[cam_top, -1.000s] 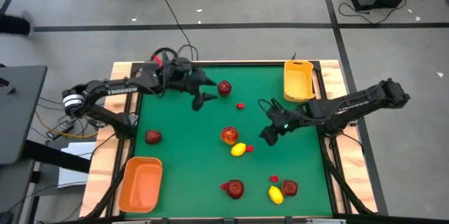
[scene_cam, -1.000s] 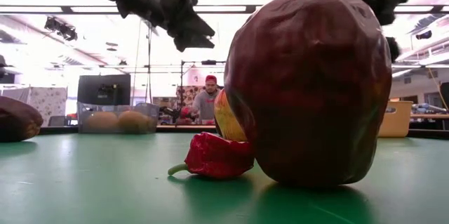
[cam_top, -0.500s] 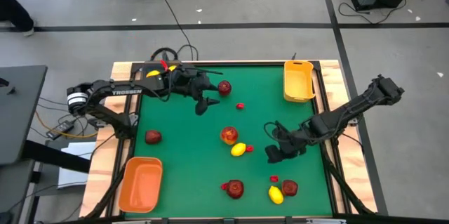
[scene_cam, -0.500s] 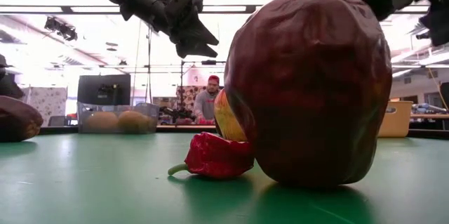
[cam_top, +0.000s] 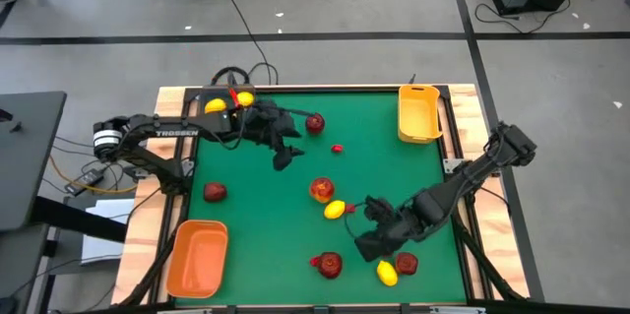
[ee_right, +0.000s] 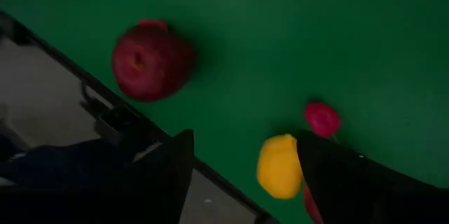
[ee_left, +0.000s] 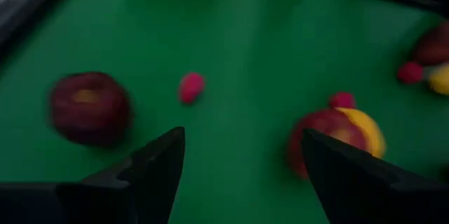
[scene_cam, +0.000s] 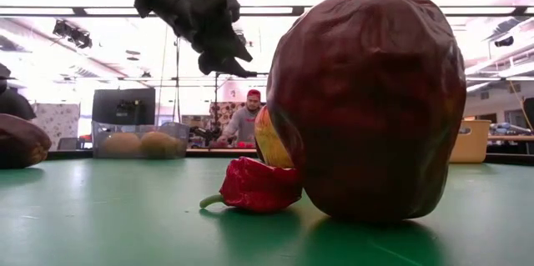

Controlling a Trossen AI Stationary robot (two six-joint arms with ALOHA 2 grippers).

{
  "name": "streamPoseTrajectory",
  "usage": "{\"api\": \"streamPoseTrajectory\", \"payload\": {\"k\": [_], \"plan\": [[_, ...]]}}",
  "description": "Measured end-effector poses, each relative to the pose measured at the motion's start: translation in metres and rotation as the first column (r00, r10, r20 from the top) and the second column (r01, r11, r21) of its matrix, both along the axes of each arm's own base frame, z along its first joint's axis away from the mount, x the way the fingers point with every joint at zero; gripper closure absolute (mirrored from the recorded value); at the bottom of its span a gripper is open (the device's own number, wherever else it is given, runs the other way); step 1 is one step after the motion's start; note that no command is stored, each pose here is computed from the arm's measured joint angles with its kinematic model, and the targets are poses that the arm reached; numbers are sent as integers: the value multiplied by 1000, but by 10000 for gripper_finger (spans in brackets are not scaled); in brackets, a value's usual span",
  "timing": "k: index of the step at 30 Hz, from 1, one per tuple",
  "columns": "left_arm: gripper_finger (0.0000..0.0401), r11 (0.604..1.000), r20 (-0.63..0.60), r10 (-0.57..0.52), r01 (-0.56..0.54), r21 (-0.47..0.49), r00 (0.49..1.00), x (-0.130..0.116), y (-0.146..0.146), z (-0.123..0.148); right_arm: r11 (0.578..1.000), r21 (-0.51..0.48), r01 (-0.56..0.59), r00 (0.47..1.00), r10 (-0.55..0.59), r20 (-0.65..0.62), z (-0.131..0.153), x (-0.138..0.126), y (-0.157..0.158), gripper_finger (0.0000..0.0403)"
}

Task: Sort produce into baskets
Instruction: Put the top lemon into the gray transparent bin

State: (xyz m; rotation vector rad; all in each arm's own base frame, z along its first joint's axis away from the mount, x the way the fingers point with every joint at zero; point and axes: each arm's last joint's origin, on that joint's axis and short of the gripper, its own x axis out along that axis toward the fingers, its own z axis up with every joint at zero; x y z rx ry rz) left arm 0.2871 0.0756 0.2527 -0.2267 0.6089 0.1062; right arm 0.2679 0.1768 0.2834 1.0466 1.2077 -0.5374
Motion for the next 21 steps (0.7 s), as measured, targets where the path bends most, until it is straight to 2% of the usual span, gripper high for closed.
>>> {"api": "streamPoseTrajectory", "payload": {"k": [3,13,19,21], "plan": [[113,999,-2,-46,46,-29,999,3,-19,1,997,-53,-51,998,49,-39,3,-2,17,139],[113,963,206,-153,193,-188,966,18,-96,20,966,-122,-230,970,216,-113,-23,2,72,140],[113,955,205,-149,194,-224,967,14,-135,20,911,-184,-369,929,353,-115,-30,7,91,141],[113,947,202,-185,229,-223,962,11,-147,20,887,-228,-401,916,389,-100,-32,9,95,142]]}}
